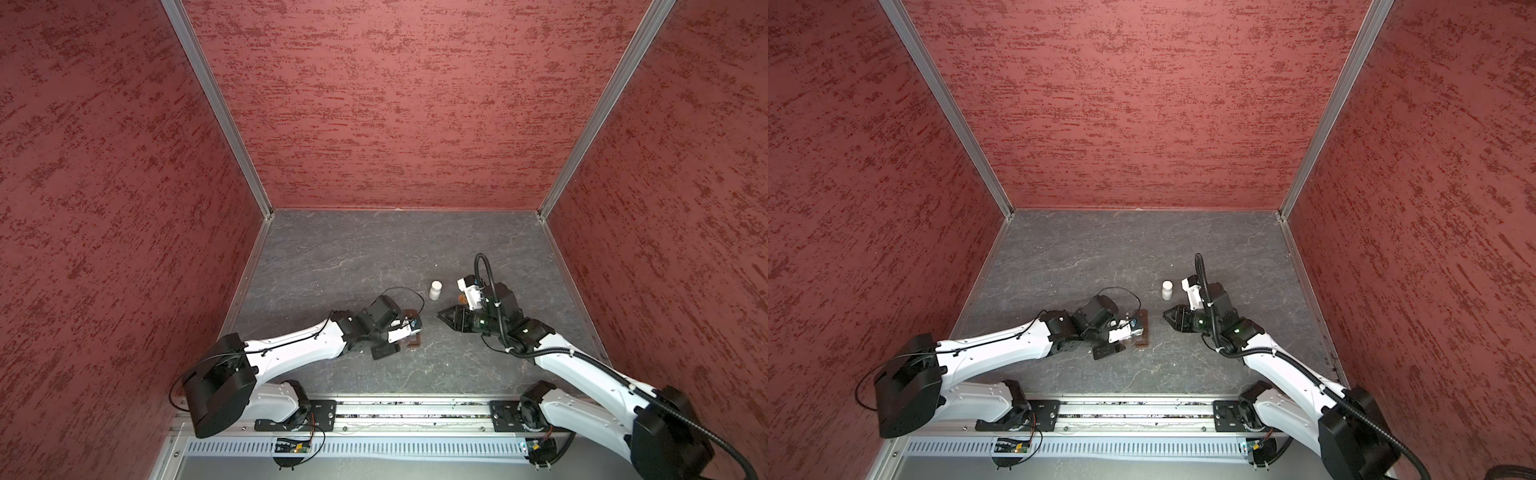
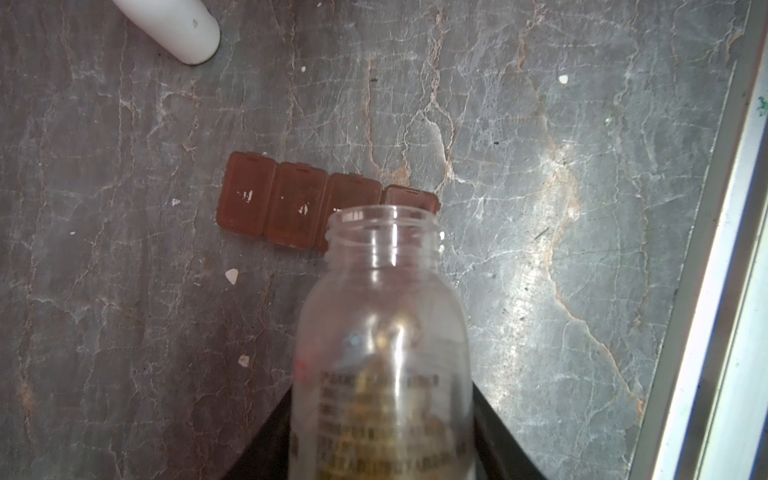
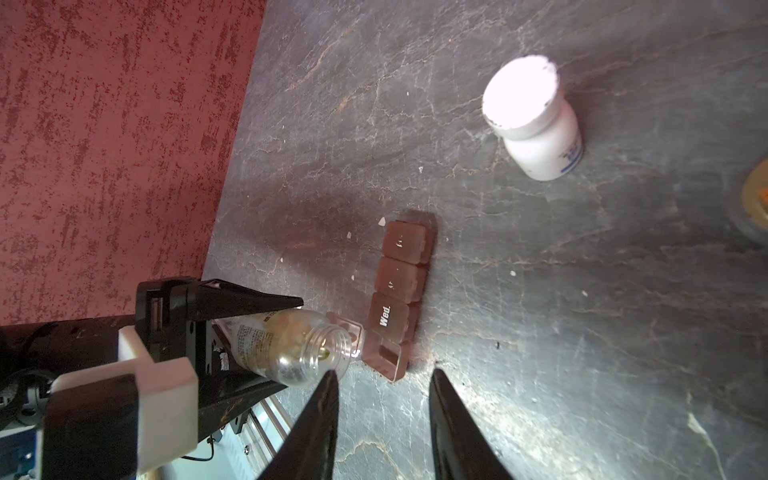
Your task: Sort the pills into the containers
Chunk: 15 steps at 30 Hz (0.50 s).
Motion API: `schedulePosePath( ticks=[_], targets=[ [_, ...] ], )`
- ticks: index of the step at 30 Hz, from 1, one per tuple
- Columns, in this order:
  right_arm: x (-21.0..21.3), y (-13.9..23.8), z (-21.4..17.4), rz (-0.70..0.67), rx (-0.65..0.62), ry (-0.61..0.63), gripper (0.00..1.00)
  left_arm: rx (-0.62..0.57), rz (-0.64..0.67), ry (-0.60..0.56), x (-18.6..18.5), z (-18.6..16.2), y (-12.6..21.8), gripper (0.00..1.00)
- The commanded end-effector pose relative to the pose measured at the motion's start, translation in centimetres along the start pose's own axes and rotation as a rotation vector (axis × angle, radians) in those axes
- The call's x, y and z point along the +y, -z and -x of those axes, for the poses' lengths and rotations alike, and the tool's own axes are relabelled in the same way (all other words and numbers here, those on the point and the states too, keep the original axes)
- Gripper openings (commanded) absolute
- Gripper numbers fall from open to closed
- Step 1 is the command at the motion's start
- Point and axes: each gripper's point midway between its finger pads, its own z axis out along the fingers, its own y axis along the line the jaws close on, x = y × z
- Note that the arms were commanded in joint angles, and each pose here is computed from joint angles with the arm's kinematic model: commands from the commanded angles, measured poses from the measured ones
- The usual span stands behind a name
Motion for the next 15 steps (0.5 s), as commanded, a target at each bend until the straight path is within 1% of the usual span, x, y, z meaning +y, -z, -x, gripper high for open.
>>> schedulePosePath(
  ticks=[1, 9, 15],
  targets=[
    [0.0, 0.4, 0.1, -0.012, -0.022, 0.030, 0.37, 0.009, -0.029, -0.015, -0.3, 0.3, 0.0, 0.00],
    [-0.3, 0.2, -0.2, -0.012, -0.011, 0.021, 0.36, 0.055, -0.049, -0.026, -0.3, 0.6, -0.2, 0.00],
    [-0.6, -0.6, -1.3, 0.012, 0.030, -0.009, 0.20, 0.107, -0.067, -0.026, -0.4, 0.2, -0.5, 0.00]
  ],
)
